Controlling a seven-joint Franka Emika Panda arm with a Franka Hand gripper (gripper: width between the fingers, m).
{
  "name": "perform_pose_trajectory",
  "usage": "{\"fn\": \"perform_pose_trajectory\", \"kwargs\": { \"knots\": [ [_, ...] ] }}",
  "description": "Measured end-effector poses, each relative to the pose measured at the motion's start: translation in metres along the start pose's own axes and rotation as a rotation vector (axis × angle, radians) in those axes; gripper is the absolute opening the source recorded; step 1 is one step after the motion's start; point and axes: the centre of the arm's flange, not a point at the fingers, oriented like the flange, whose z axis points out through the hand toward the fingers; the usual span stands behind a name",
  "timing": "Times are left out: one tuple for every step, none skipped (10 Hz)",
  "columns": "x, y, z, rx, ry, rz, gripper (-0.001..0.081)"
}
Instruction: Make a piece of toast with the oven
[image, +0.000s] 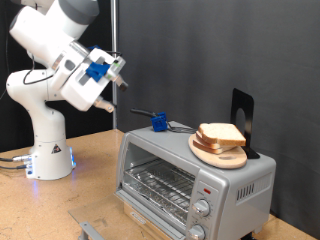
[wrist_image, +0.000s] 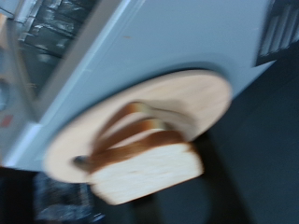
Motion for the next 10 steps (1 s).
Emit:
{"fn": "perform_pose_trajectory", "kwargs": {
  "knots": [
    [-0.003,-0.009,-0.001,-0.015,-0.023,-0.005,0.0808],
    [-0.003,-0.007,-0.001,-0.01,-0.017,0.001,0.0808],
    [-0.007,-0.008,0.001,-0.04,-0.086,-0.02,0.0808],
    [-0.012,-0.015,0.001,-0.075,-0.194,-0.048,0.0808],
    [-0.015,-0.026,-0.001,-0.097,-0.29,-0.079,0.0808],
    [-0.019,-0.039,-0.005,-0.107,-0.371,-0.097,0.0808],
    [-0.021,-0.052,-0.008,-0.115,-0.417,-0.106,0.0808],
    [-0.023,-0.065,-0.009,-0.13,-0.427,-0.12,0.0808],
    [-0.025,-0.079,-0.008,-0.157,-0.425,-0.129,0.0808],
    [-0.028,-0.093,-0.004,-0.196,-0.411,-0.132,0.0808]
  ]
}}
